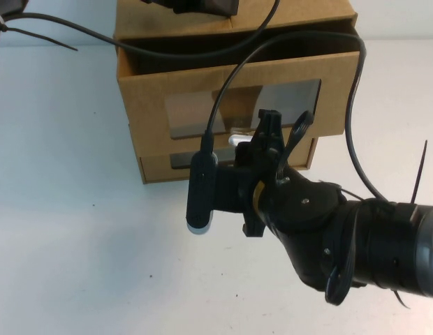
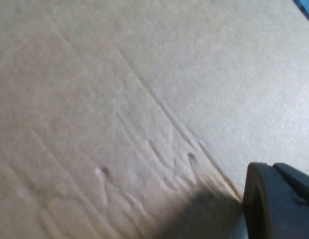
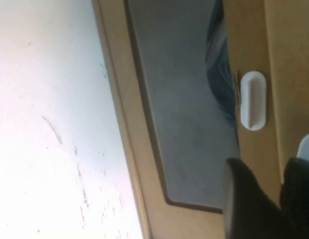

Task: Open the shoe box
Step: 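Pull the top drawer of the cardboard box fully open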

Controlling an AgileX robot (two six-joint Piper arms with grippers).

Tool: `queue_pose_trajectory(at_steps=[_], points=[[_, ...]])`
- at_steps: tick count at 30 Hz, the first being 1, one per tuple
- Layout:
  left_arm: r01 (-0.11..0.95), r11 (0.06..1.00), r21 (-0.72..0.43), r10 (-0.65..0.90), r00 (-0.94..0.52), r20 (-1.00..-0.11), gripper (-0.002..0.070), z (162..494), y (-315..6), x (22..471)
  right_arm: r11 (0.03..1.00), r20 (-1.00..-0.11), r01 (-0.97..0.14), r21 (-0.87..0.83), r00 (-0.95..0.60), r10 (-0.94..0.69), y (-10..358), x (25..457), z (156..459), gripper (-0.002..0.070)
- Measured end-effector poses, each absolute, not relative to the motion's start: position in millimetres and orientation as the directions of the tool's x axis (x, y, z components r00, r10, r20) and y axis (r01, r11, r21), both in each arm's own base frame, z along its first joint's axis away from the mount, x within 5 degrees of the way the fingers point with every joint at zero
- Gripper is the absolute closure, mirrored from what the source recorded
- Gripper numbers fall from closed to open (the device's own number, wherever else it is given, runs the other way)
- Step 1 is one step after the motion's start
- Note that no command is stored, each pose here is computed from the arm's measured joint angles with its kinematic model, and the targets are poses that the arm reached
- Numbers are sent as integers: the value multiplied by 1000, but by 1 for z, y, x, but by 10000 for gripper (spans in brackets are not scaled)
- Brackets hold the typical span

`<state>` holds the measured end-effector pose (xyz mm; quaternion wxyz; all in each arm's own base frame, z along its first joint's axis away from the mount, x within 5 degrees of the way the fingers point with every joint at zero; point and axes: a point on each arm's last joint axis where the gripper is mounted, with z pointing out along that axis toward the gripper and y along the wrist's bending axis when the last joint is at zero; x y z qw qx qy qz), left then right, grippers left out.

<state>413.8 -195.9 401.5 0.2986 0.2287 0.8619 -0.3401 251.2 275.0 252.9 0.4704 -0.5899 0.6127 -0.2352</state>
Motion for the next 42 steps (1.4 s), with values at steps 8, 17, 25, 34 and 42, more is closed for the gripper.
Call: queue_pose_trajectory(at_steps=[8, 17, 25, 34, 42], points=[[597, 664, -449, 190, -716, -671, 680, 402, -196, 414, 282, -372, -533, -798, 67, -926, 271, 249, 257, 514], [597, 664, -449, 189, -716, -672, 680, 402, -196, 414, 292, -384, -528, -797, 72, -920, 270, 247, 262, 514], [596, 663, -454, 183, -716, -673, 680, 402, -194, 415, 339, -424, -508, -792, 60, -903, 262, 243, 280, 514], [595, 662, -456, 182, -717, -673, 680, 401, -194, 416, 296, -399, -517, -803, 99, -912, 264, 244, 278, 514], [595, 661, -458, 181, -719, -671, 680, 401, -194, 416, 240, -348, -513, -824, 124, -929, 269, 249, 266, 514]])
